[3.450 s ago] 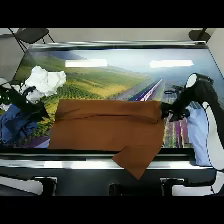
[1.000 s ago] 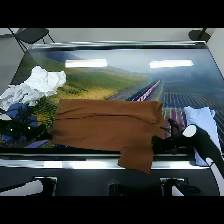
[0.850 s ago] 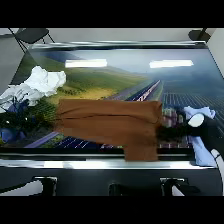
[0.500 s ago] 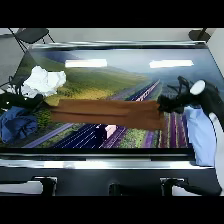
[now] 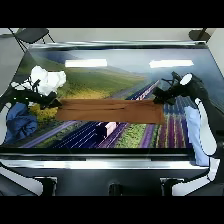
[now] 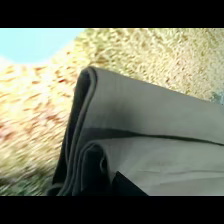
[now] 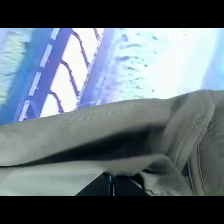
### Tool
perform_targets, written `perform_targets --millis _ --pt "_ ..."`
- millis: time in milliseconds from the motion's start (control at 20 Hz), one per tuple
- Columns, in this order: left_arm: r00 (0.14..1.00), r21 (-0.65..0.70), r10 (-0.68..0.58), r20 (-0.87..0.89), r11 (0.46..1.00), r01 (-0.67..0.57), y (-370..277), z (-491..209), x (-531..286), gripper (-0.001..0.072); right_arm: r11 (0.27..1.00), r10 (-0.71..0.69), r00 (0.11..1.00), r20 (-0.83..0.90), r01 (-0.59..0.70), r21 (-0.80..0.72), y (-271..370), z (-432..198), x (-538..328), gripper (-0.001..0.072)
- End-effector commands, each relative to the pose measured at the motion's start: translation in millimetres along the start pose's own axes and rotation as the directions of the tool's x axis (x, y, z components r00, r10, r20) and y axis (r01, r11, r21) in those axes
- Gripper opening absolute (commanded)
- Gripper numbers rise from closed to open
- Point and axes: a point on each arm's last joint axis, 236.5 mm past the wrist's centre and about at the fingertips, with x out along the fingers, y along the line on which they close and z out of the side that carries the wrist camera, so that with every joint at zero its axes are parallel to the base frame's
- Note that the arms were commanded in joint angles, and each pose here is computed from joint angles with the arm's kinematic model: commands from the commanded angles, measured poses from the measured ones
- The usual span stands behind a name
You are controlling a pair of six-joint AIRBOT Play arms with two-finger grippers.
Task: Fold the shirts.
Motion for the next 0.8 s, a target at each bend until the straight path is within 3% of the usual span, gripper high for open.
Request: perform_targets --millis 0,50,100,200,450,750 --pt "1.000 0.000 0.001 -0.028 1.000 -0.001 1.9 -2.0 16.1 0.0320 1.000 0.009 0.999 -0.051 -0.009 0.016 0.4 -8.6 4.8 0.0279" --pt "1.000 0.000 -0.001 -0.029 1.000 0.001 2.2 -1.3 10.4 0.0556 1.000 0.008 0.997 -0.073 -0.009 -0.022 -0.1 -13.1 -4.8 0.0524" --pt "1.000 0.000 -0.006 -0.025 1.000 0.006 2.8 1.6 0.4 0.0605 0.998 0.014 0.995 -0.102 -0.020 -0.054 -2.9 -17.3 -16.1 0.0614" --pt "1.000 0.008 -0.012 0.005 1.000 0.012 0.4 7.6 -26.6 0.0604 0.996 0.041 0.988 -0.151 -0.052 -0.069 -23.3 -22.6 -41.0 0.0675" --pt "0.982 0.097 0.015 0.188 0.995 -0.033 -29.0 20.8 -97.9 0.0600 0.993 0.100 0.952 -0.289 -0.076 0.094 -101.1 -54.5 -52.2 0.0693" --pt "0.967 0.213 -0.018 0.254 0.976 -0.038 -84.5 2.6 -136.3 0.0599 0.952 0.302 0.903 -0.306 -0.267 0.152 -82.5 -59.2 -5.8 0.0711"
